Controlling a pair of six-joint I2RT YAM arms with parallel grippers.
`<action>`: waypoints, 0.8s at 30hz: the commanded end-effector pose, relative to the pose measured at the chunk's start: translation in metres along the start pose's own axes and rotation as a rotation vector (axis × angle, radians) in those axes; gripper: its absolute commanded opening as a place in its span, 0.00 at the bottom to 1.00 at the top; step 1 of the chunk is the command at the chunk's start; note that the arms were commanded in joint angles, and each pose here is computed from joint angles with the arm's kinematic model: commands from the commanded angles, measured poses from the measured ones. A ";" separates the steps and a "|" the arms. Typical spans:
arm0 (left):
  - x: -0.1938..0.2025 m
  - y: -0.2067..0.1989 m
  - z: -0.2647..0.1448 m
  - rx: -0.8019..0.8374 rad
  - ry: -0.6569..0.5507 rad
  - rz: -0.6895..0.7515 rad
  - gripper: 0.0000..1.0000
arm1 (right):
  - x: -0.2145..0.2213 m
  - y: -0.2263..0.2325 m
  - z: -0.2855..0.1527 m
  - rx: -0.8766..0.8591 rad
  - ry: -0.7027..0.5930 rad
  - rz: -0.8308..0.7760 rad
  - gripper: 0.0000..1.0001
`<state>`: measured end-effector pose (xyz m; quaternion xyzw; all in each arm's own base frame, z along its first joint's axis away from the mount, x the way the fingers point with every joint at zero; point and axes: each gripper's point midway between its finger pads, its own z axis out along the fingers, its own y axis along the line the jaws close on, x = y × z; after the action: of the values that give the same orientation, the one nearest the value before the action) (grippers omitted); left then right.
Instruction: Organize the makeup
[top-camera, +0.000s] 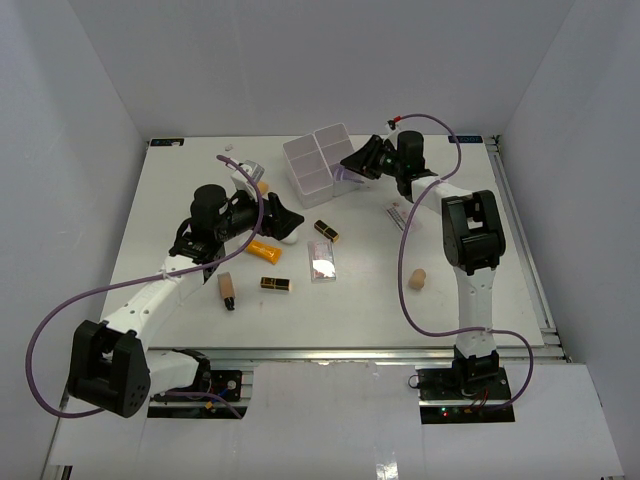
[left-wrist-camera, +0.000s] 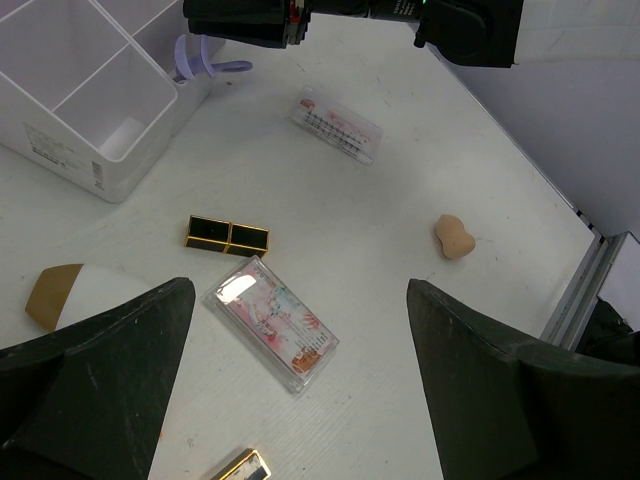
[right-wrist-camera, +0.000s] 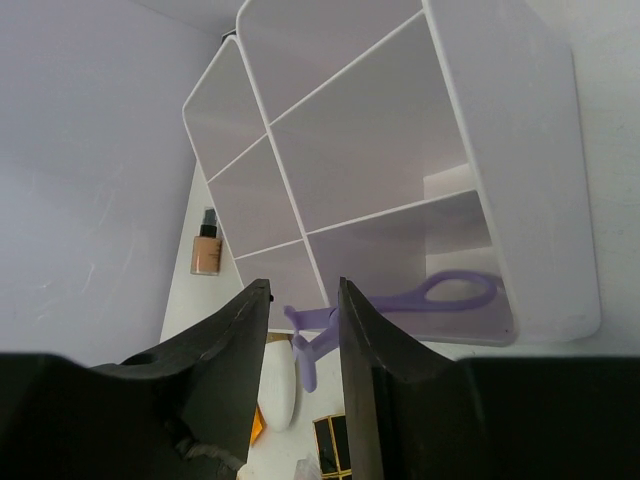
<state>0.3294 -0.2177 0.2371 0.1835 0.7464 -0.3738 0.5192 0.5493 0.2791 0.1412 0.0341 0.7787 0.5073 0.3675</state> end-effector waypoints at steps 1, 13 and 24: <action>-0.007 0.000 0.000 0.003 -0.016 0.022 0.98 | -0.022 0.028 0.000 -0.084 -0.053 -0.064 0.41; -0.008 -0.003 -0.001 0.015 -0.016 0.022 0.98 | -0.048 0.051 -0.036 -0.118 -0.107 -0.217 0.44; -0.006 -0.003 0.000 0.023 -0.010 0.016 0.98 | -0.043 0.073 -0.084 -0.166 -0.059 -0.497 0.47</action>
<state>0.3298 -0.2184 0.2345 0.1853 0.7478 -0.3745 0.5159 0.5297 0.2319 0.2078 -0.0573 0.7429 0.4864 0.4563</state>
